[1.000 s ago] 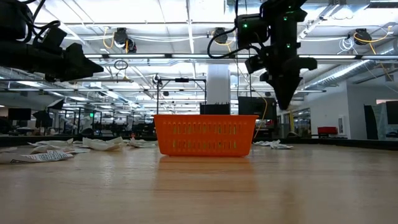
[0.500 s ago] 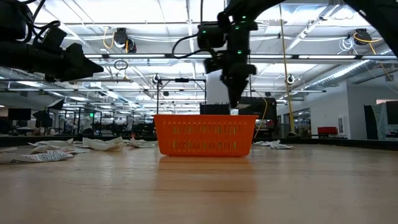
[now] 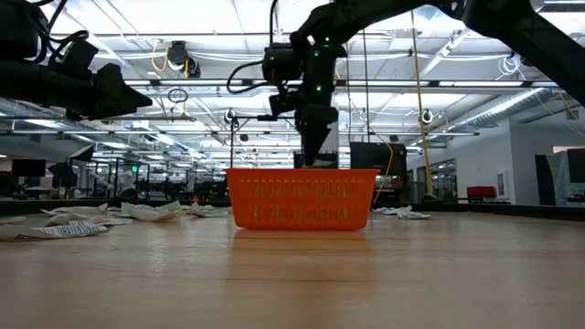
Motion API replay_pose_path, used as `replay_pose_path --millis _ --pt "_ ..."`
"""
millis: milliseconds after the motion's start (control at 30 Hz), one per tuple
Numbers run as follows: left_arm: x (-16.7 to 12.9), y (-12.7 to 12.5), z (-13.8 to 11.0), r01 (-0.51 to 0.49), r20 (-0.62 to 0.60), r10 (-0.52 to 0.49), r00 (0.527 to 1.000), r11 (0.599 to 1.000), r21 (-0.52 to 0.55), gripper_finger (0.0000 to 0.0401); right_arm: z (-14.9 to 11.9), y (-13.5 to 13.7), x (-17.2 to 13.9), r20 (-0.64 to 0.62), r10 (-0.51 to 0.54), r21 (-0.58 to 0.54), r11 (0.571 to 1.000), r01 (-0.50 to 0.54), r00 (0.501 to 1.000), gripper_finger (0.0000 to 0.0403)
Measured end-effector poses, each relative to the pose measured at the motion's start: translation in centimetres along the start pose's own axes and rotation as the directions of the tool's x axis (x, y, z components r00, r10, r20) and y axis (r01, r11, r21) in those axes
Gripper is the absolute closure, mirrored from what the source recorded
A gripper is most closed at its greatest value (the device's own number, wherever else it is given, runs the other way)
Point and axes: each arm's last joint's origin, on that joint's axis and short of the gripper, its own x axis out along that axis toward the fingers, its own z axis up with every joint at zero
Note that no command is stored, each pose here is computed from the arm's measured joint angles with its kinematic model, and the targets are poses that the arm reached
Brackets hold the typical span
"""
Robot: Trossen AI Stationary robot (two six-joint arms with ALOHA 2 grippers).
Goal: Pick & Place First Aid Supplies
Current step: Put the black towelette pack into the black bin
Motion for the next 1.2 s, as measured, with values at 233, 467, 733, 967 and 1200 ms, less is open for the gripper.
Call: replay_pose_path --millis 233,467,733,967,1200 --pt "0.0 0.0 0.0 0.000 0.000 0.000 1.000 1.000 0.000 0.0095 -0.1 0.4 3.0 0.026 0.016 0.017 1.000 -0.016 1.000 0.0403" --pt "0.0 0.0 0.0 0.000 0.000 0.000 1.000 1.000 0.000 0.0095 -0.6 0.8 4.8 0.018 0.016 0.017 1.000 -0.016 1.000 0.0399" --pt "0.0 0.0 0.0 0.000 0.000 0.000 1.000 1.000 0.000 0.0095 -0.6 0.7 4.5 0.036 0.008 0.019 1.000 -0.008 0.999 0.0328" --pt "0.0 0.0 0.0 0.000 0.000 0.000 1.000 1.000 -0.001 0.0095 -0.8 0.2 2.5 0.063 -0.004 0.134 0.991 -0.004 0.998 0.0222" --pt "0.0 0.0 0.0 0.000 0.000 0.000 1.000 1.000 0.000 0.0095 -1.5 -0.2 0.1 0.077 -0.016 0.236 0.972 -0.002 0.997 0.0187"
